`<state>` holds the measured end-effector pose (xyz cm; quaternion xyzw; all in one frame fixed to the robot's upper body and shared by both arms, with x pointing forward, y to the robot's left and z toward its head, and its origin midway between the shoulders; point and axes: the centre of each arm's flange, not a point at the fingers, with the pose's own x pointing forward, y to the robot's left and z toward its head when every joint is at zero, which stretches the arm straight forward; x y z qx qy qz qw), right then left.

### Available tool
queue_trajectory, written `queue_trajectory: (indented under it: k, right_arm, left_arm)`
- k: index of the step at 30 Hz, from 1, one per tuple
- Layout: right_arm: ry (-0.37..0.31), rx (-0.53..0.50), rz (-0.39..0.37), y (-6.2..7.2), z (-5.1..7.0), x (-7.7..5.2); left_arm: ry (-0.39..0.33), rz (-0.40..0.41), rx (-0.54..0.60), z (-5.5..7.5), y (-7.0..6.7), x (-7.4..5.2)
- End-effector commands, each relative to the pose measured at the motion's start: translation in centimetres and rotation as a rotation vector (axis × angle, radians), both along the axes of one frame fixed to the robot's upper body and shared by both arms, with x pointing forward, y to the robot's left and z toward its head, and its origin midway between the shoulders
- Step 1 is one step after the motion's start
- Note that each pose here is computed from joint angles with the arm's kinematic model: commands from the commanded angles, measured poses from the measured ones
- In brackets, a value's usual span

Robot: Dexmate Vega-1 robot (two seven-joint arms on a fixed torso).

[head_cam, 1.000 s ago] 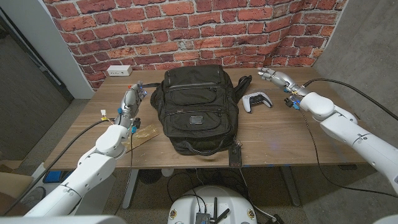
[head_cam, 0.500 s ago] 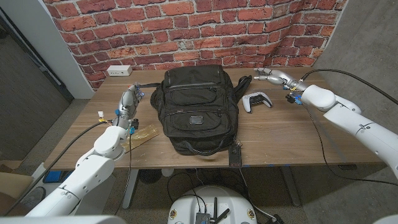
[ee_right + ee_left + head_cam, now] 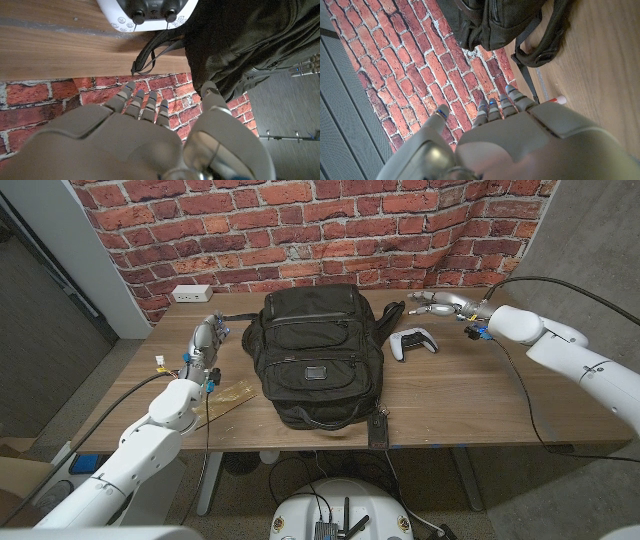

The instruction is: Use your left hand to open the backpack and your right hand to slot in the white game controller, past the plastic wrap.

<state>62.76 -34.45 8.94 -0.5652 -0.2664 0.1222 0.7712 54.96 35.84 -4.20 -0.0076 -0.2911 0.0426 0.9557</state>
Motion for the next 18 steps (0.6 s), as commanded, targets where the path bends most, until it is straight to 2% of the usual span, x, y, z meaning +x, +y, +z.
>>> queue_trajectory:
  k: [1, 2, 12, 18]
  right_arm:
    - [-0.024, -0.190, -0.088, 0.2, 1.7, -0.1]
    - [0.000, -0.221, -0.087, 0.3, 1.9, -0.1]
    - [0.044, -0.354, -0.114, 1.3, 3.3, 0.3]
    - [0.093, -0.432, -0.133, 1.9, 3.9, 0.6]
  left_arm:
    - [0.007, -0.002, -0.002, 0.0, 0.1, 0.4]
    - [0.008, -0.002, -0.002, -0.1, 0.1, 0.4]
    - [0.014, -0.010, -0.009, -0.6, -0.2, 0.7]
    - [0.022, -0.008, -0.010, -0.8, -0.1, 0.7]
